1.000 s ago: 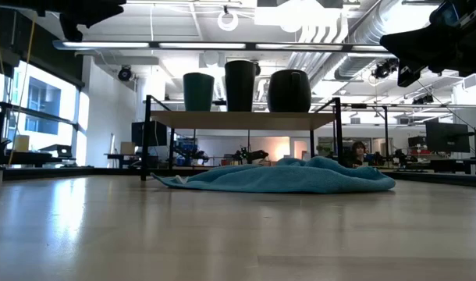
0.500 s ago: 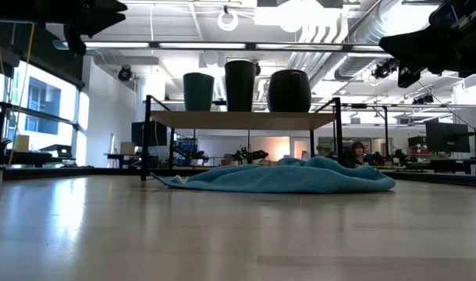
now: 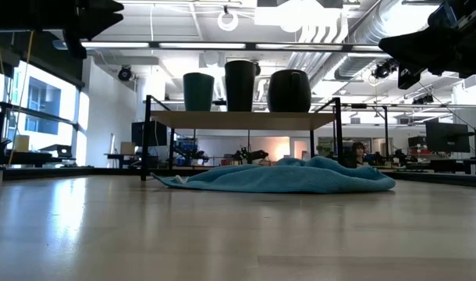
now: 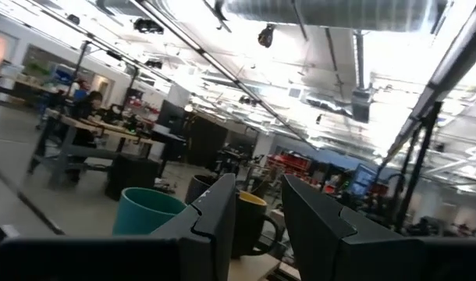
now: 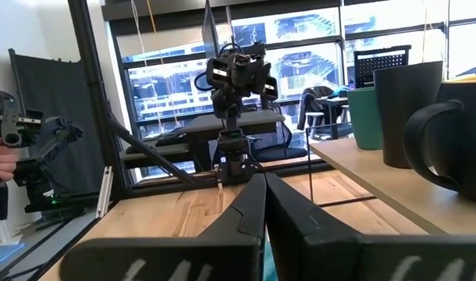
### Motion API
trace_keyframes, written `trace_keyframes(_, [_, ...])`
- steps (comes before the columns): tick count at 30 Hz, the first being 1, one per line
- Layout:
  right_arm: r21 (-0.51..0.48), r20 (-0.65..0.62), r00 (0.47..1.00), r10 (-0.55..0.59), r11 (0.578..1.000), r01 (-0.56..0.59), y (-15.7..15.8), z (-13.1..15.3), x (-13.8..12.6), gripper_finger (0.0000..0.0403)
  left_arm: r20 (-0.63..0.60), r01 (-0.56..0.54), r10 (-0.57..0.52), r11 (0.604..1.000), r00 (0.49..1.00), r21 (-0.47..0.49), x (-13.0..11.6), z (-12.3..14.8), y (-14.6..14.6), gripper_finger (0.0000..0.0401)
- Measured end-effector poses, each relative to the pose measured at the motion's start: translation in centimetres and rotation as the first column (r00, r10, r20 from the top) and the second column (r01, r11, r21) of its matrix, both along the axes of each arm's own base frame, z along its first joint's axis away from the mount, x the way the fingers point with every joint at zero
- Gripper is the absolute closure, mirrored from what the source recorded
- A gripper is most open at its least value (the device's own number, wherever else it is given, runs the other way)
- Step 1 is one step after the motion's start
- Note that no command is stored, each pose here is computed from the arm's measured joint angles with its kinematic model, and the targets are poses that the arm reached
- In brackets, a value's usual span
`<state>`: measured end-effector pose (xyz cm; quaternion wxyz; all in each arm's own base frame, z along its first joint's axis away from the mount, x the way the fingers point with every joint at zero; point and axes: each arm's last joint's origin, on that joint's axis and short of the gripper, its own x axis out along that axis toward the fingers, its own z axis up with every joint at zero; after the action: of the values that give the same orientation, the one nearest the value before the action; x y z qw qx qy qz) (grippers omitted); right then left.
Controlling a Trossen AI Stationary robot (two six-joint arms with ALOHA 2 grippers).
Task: Stack small to large cups/mugs on shelf
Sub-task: Return to Home Position
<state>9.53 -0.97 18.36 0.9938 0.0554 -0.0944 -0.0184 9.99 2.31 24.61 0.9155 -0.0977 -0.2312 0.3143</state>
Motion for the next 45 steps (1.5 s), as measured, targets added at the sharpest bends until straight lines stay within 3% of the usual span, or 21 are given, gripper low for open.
trace_keyframes(17, [-0.014,-0.001,1.0,-0.003,1.0,0.003,0.0,0.0,0.0,0.0402,-0.057,0.029,-0.026,0.998,0.998,0.063,-0.9,-0.3,-1.7,0.0304])
trace_keyframes(21, [-0.019,0.0,1.0,-0.012,1.0,0.012,0.0,0.0,0.0,0.0402,-0.047,0.082,-0.078,0.992,0.996,0.097,-0.8,-0.2,-1.6,0.0304])
trace_keyframes(30, [-0.016,0.017,0.998,-0.052,0.998,0.052,-0.1,0.2,0.0,0.0402,-0.025,0.194,-0.193,0.98,0.981,0.032,-0.1,-3.9,-1.3,0.0304])
trace_keyframes(38, [-0.026,0.023,0.998,-0.052,0.998,0.053,-0.1,0.4,-0.1,0.0402,-0.048,0.167,-0.164,0.984,0.985,0.06,-0.1,-3.9,-1.3,0.0304])
trace_keyframes(45, [-0.037,0.035,0.996,-0.086,0.996,0.087,-0.2,0.7,-0.2,0.0402,-0.038,0.219,-0.216,0.971,0.976,0.095,-0.1,-3.8,-0.5,0.0304])
